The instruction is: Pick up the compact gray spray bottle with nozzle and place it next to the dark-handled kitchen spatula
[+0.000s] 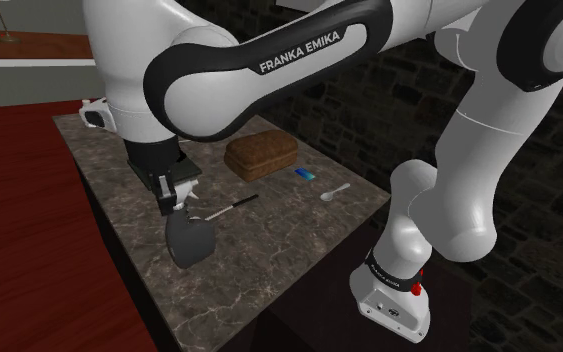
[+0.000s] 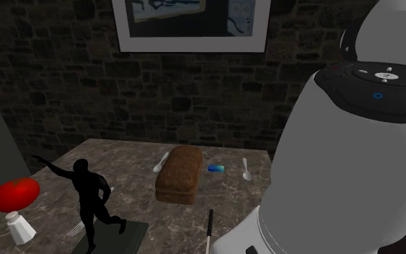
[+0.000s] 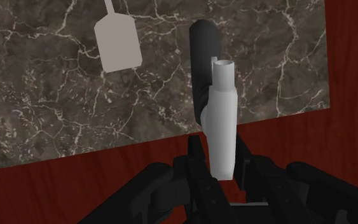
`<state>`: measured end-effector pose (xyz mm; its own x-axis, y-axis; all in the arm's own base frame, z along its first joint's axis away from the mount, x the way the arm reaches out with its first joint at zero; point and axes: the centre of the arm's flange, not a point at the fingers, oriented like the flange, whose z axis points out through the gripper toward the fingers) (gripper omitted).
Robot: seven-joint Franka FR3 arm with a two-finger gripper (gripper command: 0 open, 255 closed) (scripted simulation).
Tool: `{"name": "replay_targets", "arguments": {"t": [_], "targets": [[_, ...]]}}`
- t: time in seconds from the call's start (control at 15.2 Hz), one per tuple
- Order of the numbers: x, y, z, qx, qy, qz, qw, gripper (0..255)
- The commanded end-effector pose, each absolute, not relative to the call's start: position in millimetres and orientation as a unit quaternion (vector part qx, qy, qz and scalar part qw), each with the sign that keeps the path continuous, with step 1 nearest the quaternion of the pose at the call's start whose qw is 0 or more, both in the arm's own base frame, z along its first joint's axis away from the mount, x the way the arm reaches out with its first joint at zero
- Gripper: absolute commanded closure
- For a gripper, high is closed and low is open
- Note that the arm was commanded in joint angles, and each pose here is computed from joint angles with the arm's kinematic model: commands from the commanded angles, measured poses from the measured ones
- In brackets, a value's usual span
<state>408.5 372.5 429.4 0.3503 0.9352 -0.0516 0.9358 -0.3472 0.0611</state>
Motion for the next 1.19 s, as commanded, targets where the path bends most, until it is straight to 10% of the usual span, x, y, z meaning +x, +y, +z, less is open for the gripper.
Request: {"name": "replay_targets", "arguments": {"t": [0.0,1.12], "targets": [[408,373,429,0.821,0.57,-0.004,0.04,0],[407,376,479,0.821,0.57,-0.004,0.04,0]]}}
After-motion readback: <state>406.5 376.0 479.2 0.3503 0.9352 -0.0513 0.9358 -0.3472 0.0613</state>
